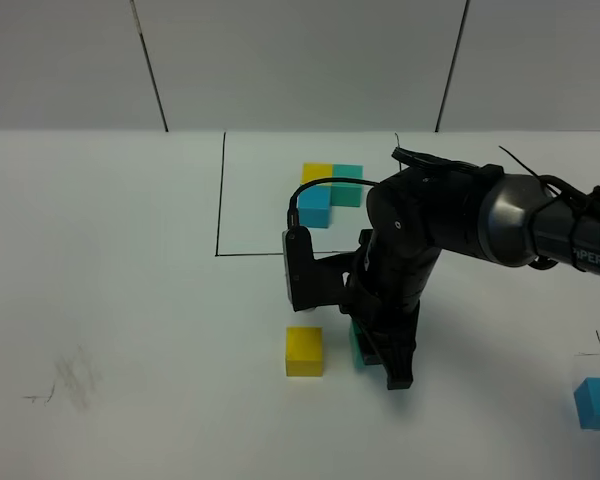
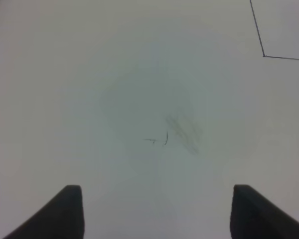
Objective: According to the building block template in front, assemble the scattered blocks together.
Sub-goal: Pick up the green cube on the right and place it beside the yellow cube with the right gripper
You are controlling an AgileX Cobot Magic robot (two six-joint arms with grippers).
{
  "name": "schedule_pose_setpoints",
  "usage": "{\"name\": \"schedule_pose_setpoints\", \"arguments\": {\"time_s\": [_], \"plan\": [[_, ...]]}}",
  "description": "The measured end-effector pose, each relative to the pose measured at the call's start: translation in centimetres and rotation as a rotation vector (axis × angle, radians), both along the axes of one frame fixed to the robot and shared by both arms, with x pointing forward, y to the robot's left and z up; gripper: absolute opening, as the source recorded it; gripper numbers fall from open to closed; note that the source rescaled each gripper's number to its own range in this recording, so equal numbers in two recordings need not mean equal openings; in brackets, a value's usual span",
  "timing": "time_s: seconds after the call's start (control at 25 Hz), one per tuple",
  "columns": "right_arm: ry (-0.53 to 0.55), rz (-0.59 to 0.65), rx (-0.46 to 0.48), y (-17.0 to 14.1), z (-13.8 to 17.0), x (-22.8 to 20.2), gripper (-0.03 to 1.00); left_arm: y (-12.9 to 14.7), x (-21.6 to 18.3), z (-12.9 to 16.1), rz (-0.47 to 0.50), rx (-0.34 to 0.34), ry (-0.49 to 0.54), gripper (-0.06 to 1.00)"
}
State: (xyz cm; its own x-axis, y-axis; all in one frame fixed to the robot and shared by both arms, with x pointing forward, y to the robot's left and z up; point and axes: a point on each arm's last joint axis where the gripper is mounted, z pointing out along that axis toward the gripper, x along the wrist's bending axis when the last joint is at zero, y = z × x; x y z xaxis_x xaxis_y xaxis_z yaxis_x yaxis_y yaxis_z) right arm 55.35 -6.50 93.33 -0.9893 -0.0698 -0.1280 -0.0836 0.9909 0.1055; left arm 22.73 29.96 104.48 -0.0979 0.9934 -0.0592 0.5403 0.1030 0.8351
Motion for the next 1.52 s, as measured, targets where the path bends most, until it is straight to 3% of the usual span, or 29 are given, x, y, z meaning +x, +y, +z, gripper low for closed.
{"name": "schedule_pose_setpoints", "arguments": {"time_s": [0.96,1.52], "plan": [[-0.036,-0.017,0.05,2.3,-0.1,-0.4,0.01,0.0,0.0,0.0,0.0,0.0,0.0,0.37],[0.017,-0.022,0.048,3.9,-2.4,0.5,0.01,0.0,0.0,0.0,-0.001,0.001,0.0,0.37]]}}
